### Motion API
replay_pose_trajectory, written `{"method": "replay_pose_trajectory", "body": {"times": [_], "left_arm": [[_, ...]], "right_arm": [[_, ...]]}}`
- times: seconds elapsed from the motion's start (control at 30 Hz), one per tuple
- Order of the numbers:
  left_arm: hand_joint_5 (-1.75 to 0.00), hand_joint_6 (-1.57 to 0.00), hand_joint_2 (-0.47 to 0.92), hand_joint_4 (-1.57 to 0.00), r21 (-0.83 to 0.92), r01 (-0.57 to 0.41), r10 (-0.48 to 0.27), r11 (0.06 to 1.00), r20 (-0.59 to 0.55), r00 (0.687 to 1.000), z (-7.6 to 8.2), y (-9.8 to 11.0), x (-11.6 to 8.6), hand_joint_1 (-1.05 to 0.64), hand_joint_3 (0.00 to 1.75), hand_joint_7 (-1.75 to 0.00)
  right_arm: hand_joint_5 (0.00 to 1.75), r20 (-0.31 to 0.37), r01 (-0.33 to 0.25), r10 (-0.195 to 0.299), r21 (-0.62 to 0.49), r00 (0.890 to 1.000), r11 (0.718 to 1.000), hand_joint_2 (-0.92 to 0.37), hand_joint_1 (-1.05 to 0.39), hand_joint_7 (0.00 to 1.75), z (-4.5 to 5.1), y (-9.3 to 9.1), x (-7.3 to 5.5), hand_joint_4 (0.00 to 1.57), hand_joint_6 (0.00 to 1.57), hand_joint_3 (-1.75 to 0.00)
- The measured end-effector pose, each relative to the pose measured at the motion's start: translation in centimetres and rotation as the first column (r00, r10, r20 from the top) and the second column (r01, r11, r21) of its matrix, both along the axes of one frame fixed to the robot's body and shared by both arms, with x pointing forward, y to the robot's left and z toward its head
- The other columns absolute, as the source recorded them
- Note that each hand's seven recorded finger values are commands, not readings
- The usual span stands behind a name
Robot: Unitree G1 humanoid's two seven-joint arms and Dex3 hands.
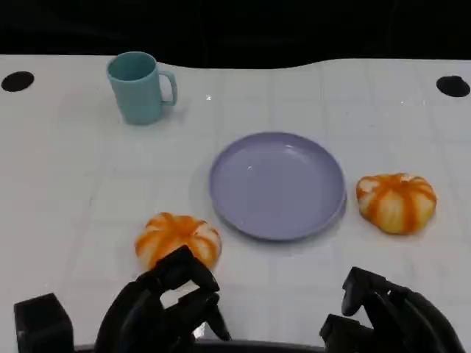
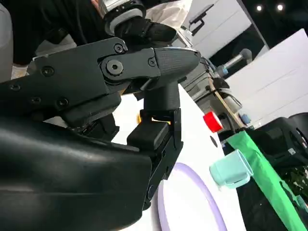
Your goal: Grasp the bread from the table and place it into the plate.
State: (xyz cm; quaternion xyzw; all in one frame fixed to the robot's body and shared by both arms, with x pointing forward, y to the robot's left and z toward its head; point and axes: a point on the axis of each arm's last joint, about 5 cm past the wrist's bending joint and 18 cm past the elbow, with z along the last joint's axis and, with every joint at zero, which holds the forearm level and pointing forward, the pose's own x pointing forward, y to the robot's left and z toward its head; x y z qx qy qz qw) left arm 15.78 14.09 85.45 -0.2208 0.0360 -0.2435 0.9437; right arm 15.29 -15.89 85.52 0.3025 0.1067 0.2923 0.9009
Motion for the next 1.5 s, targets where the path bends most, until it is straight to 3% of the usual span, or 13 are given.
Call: {"method": "replay_pose_trajectory", "body": {"times": [0.27, 0.33, 0.43, 0.57, 0.63, 0.8, 0.97, 1.1, 1.2, 1.37, 1.5], "left_arm": [[-1.74, -0.43, 0.92, -0.51, 0.006, -0.001, 0.001, 1.000, 0.007, 1.000, 0.1, 0.3, 0.2, -0.61, 0.21, -1.49], [-1.72, -0.43, 0.92, -0.44, 0.010, 0.000, 0.000, 1.000, 0.011, 1.000, 0.1, 0.3, 0.2, -0.60, 0.21, -1.36], [-1.49, -0.40, 0.92, -0.39, 0.084, -0.008, 0.003, 0.996, 0.054, 0.999, 0.4, 0.7, 0.4, -0.55, 0.16, -1.05], [-1.18, -0.43, 0.92, -0.40, 0.275, -0.046, -0.002, 0.960, 0.172, 0.985, 2.0, 1.6, 1.0, -0.51, 0.09, -0.57], [-1.12, -0.46, 0.92, -0.36, 0.390, -0.071, -0.025, 0.918, 0.235, 0.972, 3.3, 2.1, 1.4, -0.48, 0.05, -0.40], [-1.03, -0.44, 0.92, -0.25, 0.617, -0.184, -0.075, 0.765, 0.369, 0.927, 6.0, 3.1, 1.8, -0.49, 0.01, -0.17], [-0.57, -0.46, 0.92, -0.35, 0.792, -0.326, -0.184, 0.517, 0.475, 0.861, 8.6, 3.4, 2.0, -0.55, 0.01, -0.02], [-0.42, -0.42, 0.91, -0.37, 0.864, -0.416, -0.282, 0.283, 0.490, 0.825, 9.8, 2.8, 2.1, -0.56, 0.00, 0.00], [-0.38, -0.38, 0.89, -0.37, 0.868, -0.470, -0.331, 0.159, 0.495, 0.803, 10.5, 2.1, 2.1, -0.58, 0.00, 0.00], [-0.33, -0.29, 0.82, -0.31, 0.856, -0.516, -0.400, 0.026, 0.482, 0.780, 10.8, 0.9, 2.6, -0.61, 0.00, 0.00], [-0.29, -0.24, 0.81, -0.27, 0.861, -0.503, -0.437, -0.079, 0.423, 0.793, 10.3, 0.1, 3.5, -0.60, 0.00, 0.00]], "right_arm": [[1.61, 0.001, 0.007, -0.007, -0.005, 1.000, 1.000, -0.92, -0.75, 1.40, 0.14, 0.1, 0.0, 0.87, 0.75, -0.20], [1.61, 0.000, 0.008, -0.008, -0.005, 1.000, 1.000, -0.92, -0.74, 1.41, 0.16, 0.1, 0.0, 0.87, 0.75, -0.19], [1.61, -0.006, 0.002, -0.002, -0.003, 1.000, 1.000, -0.92, -0.74, 1.40, 0.17, 0.2, 0.1, 0.88, 0.76, -0.18], [1.62, 0.000, -0.005, 0.005, -0.001, 1.000, 1.000, -0.92, -0.75, 1.40, 0.29, 0.4, 0.3, 0.87, 0.76, -0.18], [1.61, 0.002, -0.008, 0.008, 0.001, 1.000, 1.000, -0.92, -0.74, 1.38, 0.32, 0.4, 0.4, 0.88, 0.76, -0.18], [1.61, -0.003, -0.008, 0.008, 0.001, 1.000, 1.000, -0.92, -0.74, 1.35, 0.32, 0.6, 0.5, 0.87, 0.77, -0.18], [1.61, -0.005, -0.011, 0.011, -0.009, 1.000, 1.000, -0.92, -0.74, 1.36, 0.31, 0.7, 0.5, 0.86, 0.75, -0.20], [1.61, -0.007, -0.009, 0.008, -0.015, 1.000, 1.000, -0.92, -0.74, 1.37, 0.31, 0.7, 0.5, 0.86, 0.75, -0.20], [1.62, -0.007, -0.008, 0.008, -0.017, 1.000, 1.000, -0.92, -0.74, 1.37, 0.32, 0.6, 0.5, 0.86, 0.75, -0.20], [1.63, -0.003, -0.006, 0.006, -0.019, 1.000, 1.000, -0.92, -0.74, 1.39, 0.39, 0.5, 0.4, 0.85, 0.74, -0.20], [1.63, 0.000, -0.005, 0.005, -0.020, 1.000, 1.000, -0.92, -0.74, 1.40, 0.49, 0.5, 0.4, 0.86, 0.74, -0.19]]}}
